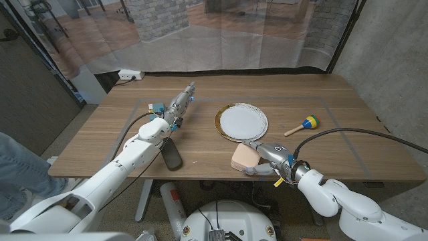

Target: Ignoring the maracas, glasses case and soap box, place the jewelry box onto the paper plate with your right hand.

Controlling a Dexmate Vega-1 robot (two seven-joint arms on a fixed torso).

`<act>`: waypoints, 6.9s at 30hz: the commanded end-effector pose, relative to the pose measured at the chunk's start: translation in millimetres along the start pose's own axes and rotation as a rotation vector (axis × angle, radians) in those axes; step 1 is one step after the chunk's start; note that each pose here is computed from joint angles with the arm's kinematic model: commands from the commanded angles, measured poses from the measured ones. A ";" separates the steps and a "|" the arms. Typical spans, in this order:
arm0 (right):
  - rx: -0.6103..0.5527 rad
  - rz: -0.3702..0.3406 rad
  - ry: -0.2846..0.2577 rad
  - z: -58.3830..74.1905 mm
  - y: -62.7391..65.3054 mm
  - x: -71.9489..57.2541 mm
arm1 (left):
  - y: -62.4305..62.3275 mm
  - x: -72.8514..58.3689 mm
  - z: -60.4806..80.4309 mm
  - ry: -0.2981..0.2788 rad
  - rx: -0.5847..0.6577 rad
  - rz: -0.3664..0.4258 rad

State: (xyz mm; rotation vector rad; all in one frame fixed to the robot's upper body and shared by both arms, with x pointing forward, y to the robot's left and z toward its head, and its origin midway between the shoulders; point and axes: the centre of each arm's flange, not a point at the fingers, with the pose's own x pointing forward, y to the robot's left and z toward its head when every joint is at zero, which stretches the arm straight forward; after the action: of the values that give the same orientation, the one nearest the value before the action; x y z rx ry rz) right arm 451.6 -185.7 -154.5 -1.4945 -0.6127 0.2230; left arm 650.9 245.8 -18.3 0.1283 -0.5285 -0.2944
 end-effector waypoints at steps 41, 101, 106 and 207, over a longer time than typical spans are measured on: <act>-0.016 -0.069 -0.024 1.8 -41.9 11.8 | 0.3 -6.7 16.2 -0.018 0.011 -0.008; -0.066 -0.114 -0.046 -6.9 -75.8 74.8 | 11.0 -9.3 21.2 -0.016 0.032 0.000; -0.070 -0.122 -0.044 -8.4 -79.8 77.6 | 12.1 -10.4 21.4 -0.017 0.034 0.003; -0.028 -0.107 0.148 -68.9 -80.5 171.8 | 24.4 -15.0 15.6 0.007 0.040 0.022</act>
State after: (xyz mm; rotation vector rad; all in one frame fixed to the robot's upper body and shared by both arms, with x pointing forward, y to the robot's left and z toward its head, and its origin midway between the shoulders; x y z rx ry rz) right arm 603.9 -157.6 -27.8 -1.5091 -0.6031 0.0423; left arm 637.3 271.8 -3.6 0.1622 -0.5374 -0.2705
